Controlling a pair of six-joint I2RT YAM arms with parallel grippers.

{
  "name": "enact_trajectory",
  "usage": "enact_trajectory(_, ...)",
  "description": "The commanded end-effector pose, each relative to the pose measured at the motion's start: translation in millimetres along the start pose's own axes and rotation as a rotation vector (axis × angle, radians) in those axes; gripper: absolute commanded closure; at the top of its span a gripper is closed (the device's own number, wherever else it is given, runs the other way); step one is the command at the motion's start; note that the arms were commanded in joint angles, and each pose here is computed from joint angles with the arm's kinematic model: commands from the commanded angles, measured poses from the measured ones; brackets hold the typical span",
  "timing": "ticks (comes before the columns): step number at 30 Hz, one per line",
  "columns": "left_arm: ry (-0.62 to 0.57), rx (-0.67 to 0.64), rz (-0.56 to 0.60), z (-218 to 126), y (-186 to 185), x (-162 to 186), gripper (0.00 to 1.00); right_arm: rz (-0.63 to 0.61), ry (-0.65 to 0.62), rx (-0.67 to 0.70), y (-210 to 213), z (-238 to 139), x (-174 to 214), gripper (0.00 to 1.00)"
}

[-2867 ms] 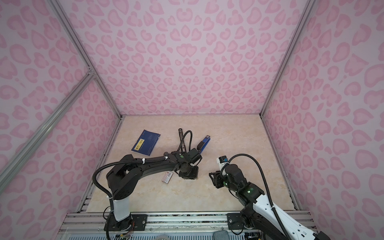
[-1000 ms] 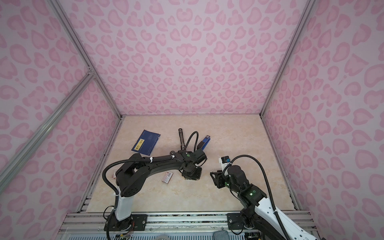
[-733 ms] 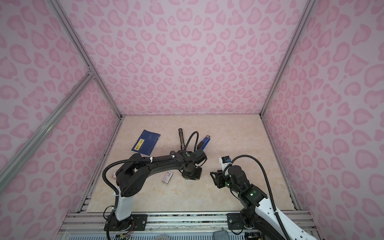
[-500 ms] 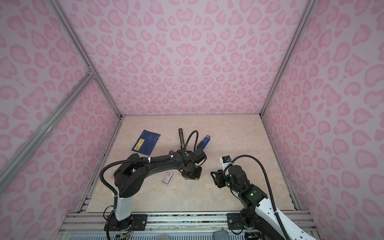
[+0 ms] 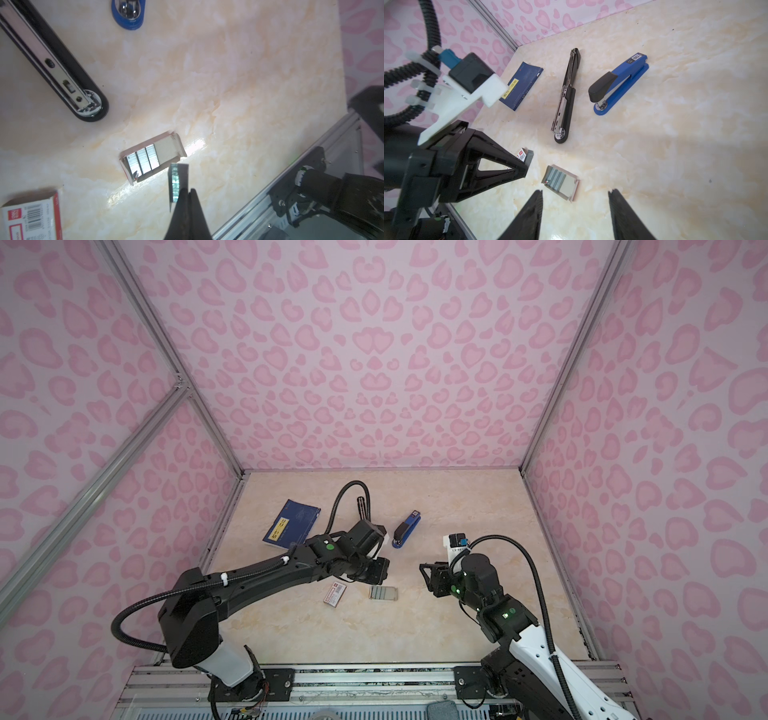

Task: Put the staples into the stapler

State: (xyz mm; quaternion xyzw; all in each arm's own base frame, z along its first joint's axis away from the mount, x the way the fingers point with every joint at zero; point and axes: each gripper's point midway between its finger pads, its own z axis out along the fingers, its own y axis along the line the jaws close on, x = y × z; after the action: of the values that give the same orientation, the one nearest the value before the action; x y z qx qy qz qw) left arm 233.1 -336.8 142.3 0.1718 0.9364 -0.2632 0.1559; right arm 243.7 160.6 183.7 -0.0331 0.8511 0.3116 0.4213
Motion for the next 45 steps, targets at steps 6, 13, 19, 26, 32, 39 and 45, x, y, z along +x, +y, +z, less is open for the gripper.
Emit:
enact_trajectory(6,-0.298,0.381,0.116,-74,-35,-46,0.97,0.106,-0.116,-0.317,47,3,-74,0.45)
enact_trajectory(13,-0.4,0.567,0.225,-124,-60,-47,0.97,0.112,-0.108,-0.625,102,-2,-108,0.44)
enact_trajectory(19,-0.475,0.691,0.297,-160,-81,-43,0.97,0.064,-0.084,-0.798,134,-21,-110,0.45)
enact_trajectory(26,-0.488,0.778,0.332,-175,-94,-39,0.97,0.03,-0.053,-0.92,160,-34,-102,0.45)
enact_trajectory(32,-0.481,0.823,0.343,-180,-99,-35,0.97,0.017,-0.032,-0.988,175,-37,-98,0.48)
enact_trajectory(39,-0.489,0.835,0.342,-183,-100,-33,0.97,0.004,0.006,-1.05,185,-42,-91,0.52)
enact_trajectory(45,-0.487,0.844,0.344,-185,-101,-33,0.97,0.003,0.032,-1.067,187,-44,-83,0.56)
